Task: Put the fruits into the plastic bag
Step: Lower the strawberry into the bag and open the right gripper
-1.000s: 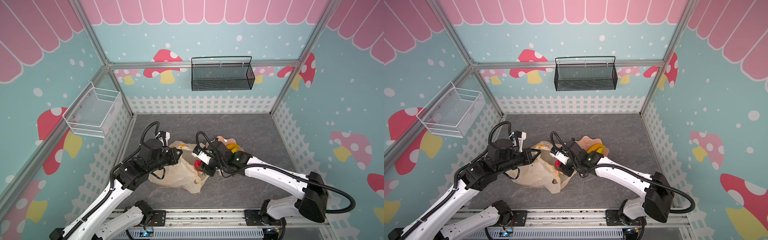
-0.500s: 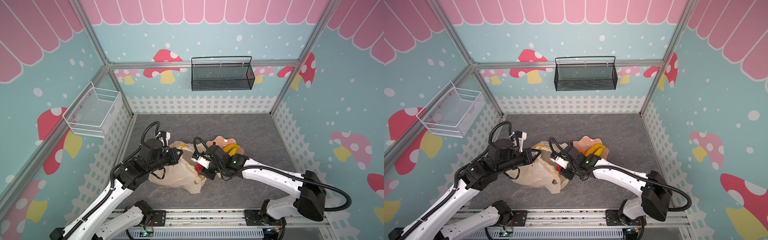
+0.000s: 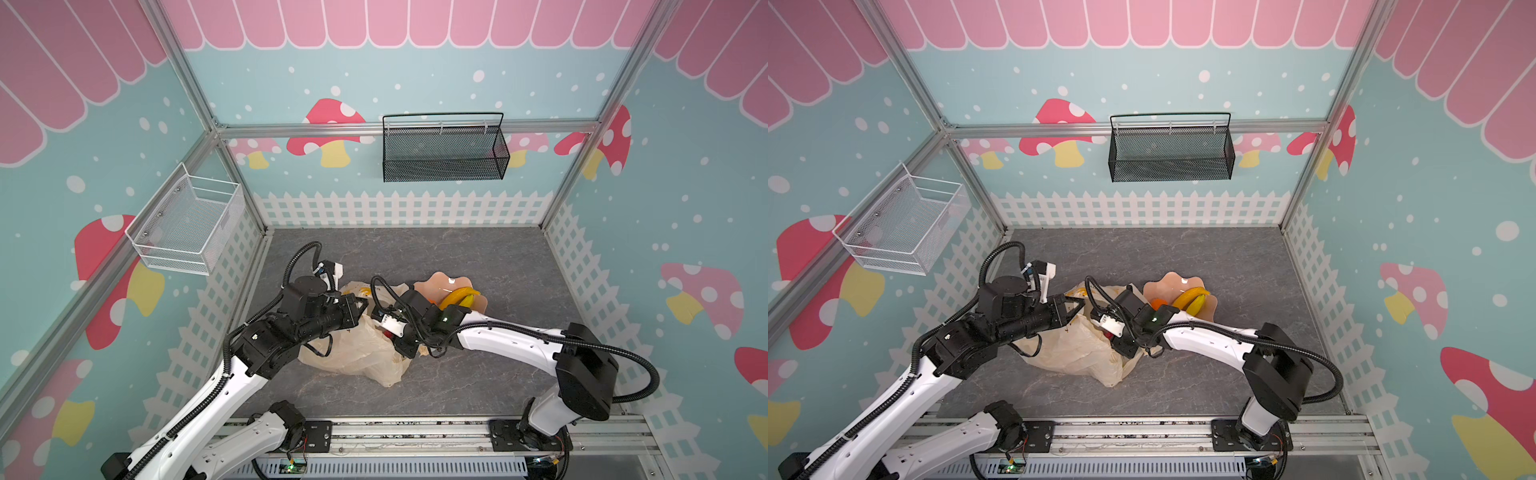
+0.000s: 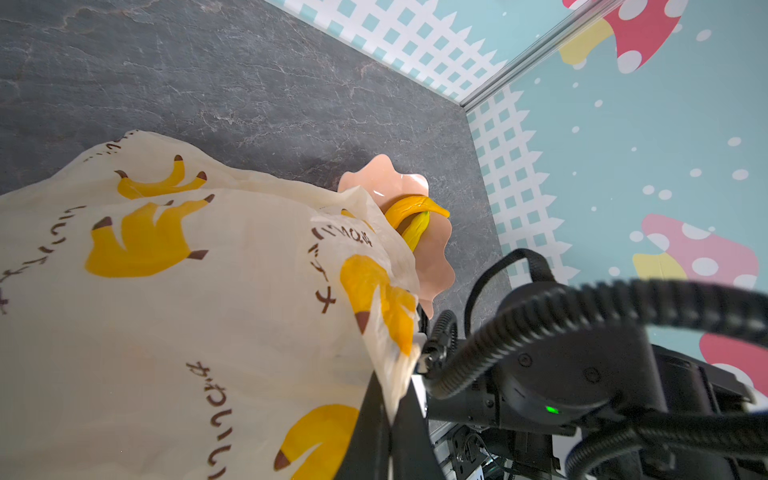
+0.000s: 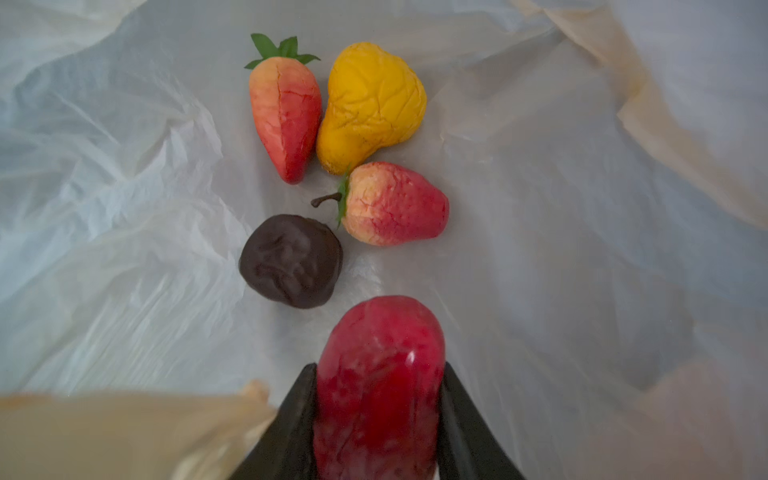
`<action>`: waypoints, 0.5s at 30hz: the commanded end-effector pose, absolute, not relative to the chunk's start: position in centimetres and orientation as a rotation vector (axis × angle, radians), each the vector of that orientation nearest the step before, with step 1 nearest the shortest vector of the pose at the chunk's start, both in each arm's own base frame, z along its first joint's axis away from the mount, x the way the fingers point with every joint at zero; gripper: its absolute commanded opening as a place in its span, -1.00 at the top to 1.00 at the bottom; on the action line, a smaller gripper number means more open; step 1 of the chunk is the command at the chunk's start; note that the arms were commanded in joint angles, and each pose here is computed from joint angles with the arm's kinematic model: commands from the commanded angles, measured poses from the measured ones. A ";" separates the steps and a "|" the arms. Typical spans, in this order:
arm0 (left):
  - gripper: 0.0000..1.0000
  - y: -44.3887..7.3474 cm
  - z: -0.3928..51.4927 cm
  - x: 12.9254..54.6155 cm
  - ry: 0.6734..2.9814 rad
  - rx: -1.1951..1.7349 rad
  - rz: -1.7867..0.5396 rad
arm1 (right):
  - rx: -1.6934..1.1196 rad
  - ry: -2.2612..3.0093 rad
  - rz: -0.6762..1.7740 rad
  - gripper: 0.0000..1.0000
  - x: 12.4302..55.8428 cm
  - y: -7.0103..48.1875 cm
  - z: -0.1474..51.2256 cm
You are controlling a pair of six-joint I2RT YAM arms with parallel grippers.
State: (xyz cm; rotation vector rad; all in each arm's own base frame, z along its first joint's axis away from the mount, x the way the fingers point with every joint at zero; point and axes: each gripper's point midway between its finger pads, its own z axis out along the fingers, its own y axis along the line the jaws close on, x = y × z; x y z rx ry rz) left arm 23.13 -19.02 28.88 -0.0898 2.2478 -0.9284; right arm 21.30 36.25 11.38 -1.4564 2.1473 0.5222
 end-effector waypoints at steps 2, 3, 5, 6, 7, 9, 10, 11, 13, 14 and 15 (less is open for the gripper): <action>1.00 -19.2 30.8 23.4 2.196 -0.085 -0.965 | -1.482 2.103 0.626 0.34 21.2 39.0 11.3; 1.00 -19.2 30.9 23.4 2.195 -0.083 -0.966 | -1.483 2.099 0.645 0.33 21.2 39.3 11.2; 1.00 -19.2 30.8 23.3 2.196 -0.084 -0.968 | -1.483 2.105 0.666 0.31 21.1 39.7 10.9; 1.00 -19.2 30.8 23.3 2.195 -0.085 -0.966 | -1.485 2.108 0.669 0.30 21.1 39.8 10.8; 1.00 -19.2 30.7 23.3 2.197 -0.086 -0.965 | -1.487 2.113 0.674 0.28 21.0 39.8 10.6; 1.00 -19.1 30.6 23.2 2.197 -0.090 -0.962 | -1.487 2.121 0.672 0.23 21.0 39.8 10.3; 1.00 -19.0 30.6 23.2 2.195 -0.091 -0.962 | -1.487 2.123 0.675 0.17 21.0 39.8 10.3; 1.00 -19.0 30.7 23.2 2.195 -0.089 -0.962 | -1.488 2.124 0.677 0.11 20.9 39.7 10.3; 1.00 -19.0 30.6 23.2 2.195 -0.089 -0.959 | -1.480 2.124 0.683 -0.06 20.9 39.7 10.5; 1.00 -19.0 30.5 23.2 2.195 -0.086 -0.959 | -1.476 2.123 0.686 -0.12 20.9 39.6 10.7; 1.00 -19.0 30.5 23.2 2.197 -0.089 -0.958 | -1.470 2.119 0.690 -0.20 20.9 39.6 11.0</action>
